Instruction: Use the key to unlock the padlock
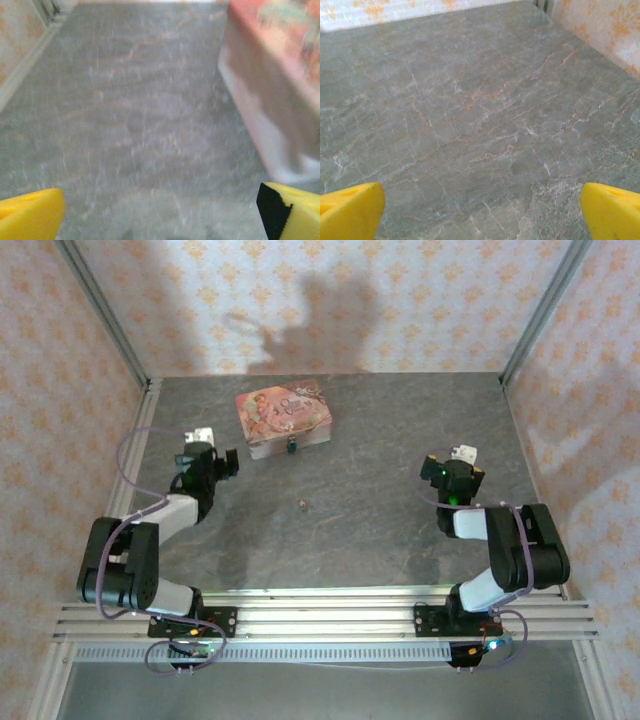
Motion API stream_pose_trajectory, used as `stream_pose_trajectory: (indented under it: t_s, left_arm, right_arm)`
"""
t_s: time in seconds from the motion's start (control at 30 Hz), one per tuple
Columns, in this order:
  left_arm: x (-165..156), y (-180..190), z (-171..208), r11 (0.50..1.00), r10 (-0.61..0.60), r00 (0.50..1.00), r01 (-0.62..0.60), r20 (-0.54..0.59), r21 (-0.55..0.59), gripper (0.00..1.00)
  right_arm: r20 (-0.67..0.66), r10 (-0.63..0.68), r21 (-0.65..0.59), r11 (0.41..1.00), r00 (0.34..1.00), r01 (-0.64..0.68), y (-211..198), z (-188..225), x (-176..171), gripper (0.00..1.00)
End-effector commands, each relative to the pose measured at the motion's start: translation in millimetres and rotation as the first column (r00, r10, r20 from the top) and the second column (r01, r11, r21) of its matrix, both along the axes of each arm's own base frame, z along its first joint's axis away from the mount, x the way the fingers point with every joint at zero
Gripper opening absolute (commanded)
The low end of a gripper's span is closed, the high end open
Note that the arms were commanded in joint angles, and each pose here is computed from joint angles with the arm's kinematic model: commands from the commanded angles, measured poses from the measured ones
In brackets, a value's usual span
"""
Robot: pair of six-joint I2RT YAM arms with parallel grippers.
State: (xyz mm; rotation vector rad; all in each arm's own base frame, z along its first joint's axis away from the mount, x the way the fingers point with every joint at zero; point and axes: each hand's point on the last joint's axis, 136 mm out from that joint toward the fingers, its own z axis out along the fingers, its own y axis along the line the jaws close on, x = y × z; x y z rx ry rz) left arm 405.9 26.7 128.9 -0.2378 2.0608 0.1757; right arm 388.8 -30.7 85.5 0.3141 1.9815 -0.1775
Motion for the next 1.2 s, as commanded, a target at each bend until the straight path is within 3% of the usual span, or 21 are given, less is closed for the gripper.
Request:
stream_pose_trajectory:
  t_s: [0.0,0.1,0.2,0.27,0.33,0.53,0.73,0.93,1.07,1.1,1.17]
  left_arm:
    - [-7.3,-3.0,21.9,0.992,0.042,0.996,-0.051,-0.079,-0.111,1.0]
    - [1.7,-13.6,32.0,0.967,0.055,0.989,-0.088,-0.138,-0.24,1.0]
    - [17.0,-28.3,32.1,0.922,0.052,0.969,-0.139,-0.24,-0.362,0.92]
    - [31.3,-43.9,31.6,0.882,0.019,0.961,-0.146,-0.276,-0.448,0.83]
    - [43.8,-52.4,33.0,0.85,0.037,0.956,-0.184,-0.292,-0.494,0.8]
    - [59.3,-58.3,33.2,0.849,0.16,0.937,-0.291,-0.312,-0.44,0.8]
    - [66.8,-75.0,19.1,0.832,0.169,0.924,-0.32,-0.344,-0.453,0.8]
    - [69.9,-88.1,-6.3,0.828,0.144,0.914,-0.321,-0.379,-0.459,0.81]
    - [78.6,-106.0,-22.4,0.841,0.049,0.922,-0.245,-0.383,-0.483,0.82]
    - [81.6,-112.9,-25.2,0.839,0.013,0.925,-0.217,-0.38,-0.499,0.82]
    - [85.6,-125.2,-22.9,0.836,-0.045,0.932,-0.161,-0.359,-0.524,0.79]
  right_arm:
    - [-0.082,0.015,-0.011,1.0,0.997,-0.016,3.4,31.5,16.8,0.99]
    - [-0.16,-0.098,0.103,0.988,0.982,0.115,-0.6,57.0,34.1,1.0]
    - [-0.233,-0.091,0.249,0.957,0.968,0.15,20.5,67.5,65.3,0.96]
    - [-0.26,-0.054,0.311,0.941,0.964,0.136,48.2,68.0,90.0,0.94]
    - [-0.284,0.01,0.345,0.934,0.959,0.093,87.2,67.7,116.5,0.93]
    - [-0.313,0.231,0.459,0.886,0.921,-0.066,207.8,56.8,176.8,0.92]
    - [-0.354,0.373,0.507,0.847,0.858,-0.159,282.5,33.6,196.4,0.92]
    - [-0.339,0.438,0.565,0.802,0.833,-0.192,311.6,13.7,201.8,0.9]
    - [-0.36,0.463,0.576,0.793,0.81,-0.197,316.3,-3.8,198.8,0.87]
    - [-0.359,0.48,0.582,0.785,0.8,-0.21,319.6,-6.5,197.7,0.84]
    - [-0.353,0.525,0.599,0.762,0.774,-0.244,326.5,-12.2,194.3,0.69]
